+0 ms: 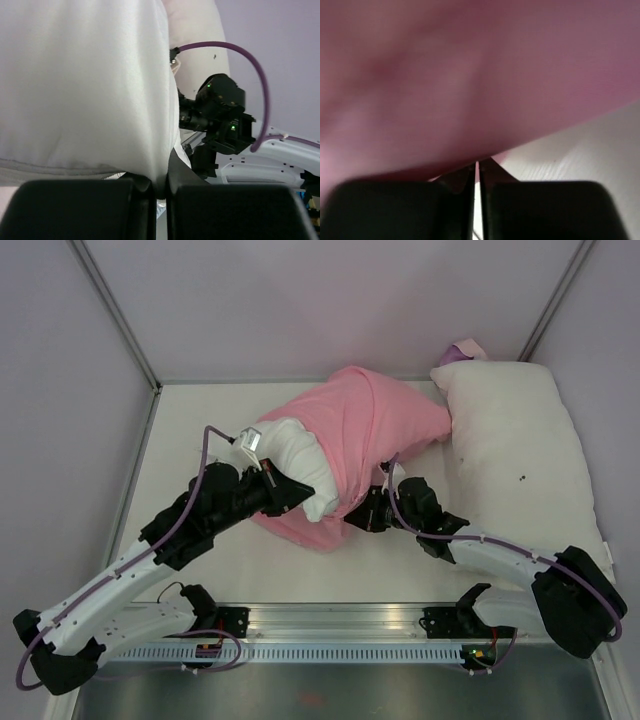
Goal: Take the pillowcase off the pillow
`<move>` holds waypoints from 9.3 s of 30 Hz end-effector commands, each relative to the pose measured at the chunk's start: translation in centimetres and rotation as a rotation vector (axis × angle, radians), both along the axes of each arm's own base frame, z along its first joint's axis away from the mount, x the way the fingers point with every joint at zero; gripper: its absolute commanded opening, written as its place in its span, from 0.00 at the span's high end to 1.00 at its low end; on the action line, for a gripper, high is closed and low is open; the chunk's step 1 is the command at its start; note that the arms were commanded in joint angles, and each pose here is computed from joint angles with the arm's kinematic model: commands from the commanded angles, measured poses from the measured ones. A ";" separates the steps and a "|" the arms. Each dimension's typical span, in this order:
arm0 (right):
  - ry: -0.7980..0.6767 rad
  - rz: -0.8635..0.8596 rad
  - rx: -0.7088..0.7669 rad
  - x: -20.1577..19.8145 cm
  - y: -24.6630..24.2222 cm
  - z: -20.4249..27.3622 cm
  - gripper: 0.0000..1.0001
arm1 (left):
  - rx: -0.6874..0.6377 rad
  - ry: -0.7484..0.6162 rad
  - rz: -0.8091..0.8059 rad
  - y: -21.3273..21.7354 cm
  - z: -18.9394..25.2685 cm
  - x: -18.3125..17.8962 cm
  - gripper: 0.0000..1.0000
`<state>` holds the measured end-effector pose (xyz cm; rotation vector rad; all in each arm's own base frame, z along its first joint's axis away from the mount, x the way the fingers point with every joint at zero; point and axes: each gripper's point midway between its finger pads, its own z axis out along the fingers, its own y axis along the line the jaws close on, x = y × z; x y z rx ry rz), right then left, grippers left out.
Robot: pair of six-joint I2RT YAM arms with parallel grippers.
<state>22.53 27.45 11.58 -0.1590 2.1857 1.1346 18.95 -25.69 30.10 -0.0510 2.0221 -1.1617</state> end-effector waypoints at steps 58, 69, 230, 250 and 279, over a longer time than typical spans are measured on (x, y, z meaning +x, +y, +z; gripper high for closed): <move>-0.153 -0.739 -0.917 11.1 -13.6 0.0 1.00 | -0.105 -0.133 0.241 13.4 3.2 -6.5 0.98; -0.065 -0.951 -1.039 14.0 -20.9 0.5 1.00 | -0.114 -0.131 0.349 19.7 3.1 -9.7 0.98; -0.113 -1.119 -0.928 19.2 -19.7 -1.0 0.07 | 0.019 -0.317 0.234 17.7 14.4 -9.5 0.98; -0.073 -1.096 -0.846 20.1 -26.4 6.9 0.20 | 0.421 -0.075 0.204 10.3 -2.9 -3.2 0.98; -0.067 -0.541 -0.544 10.1 -9.6 -1.6 0.81 | 0.302 0.172 0.272 13.8 -5.9 0.5 0.00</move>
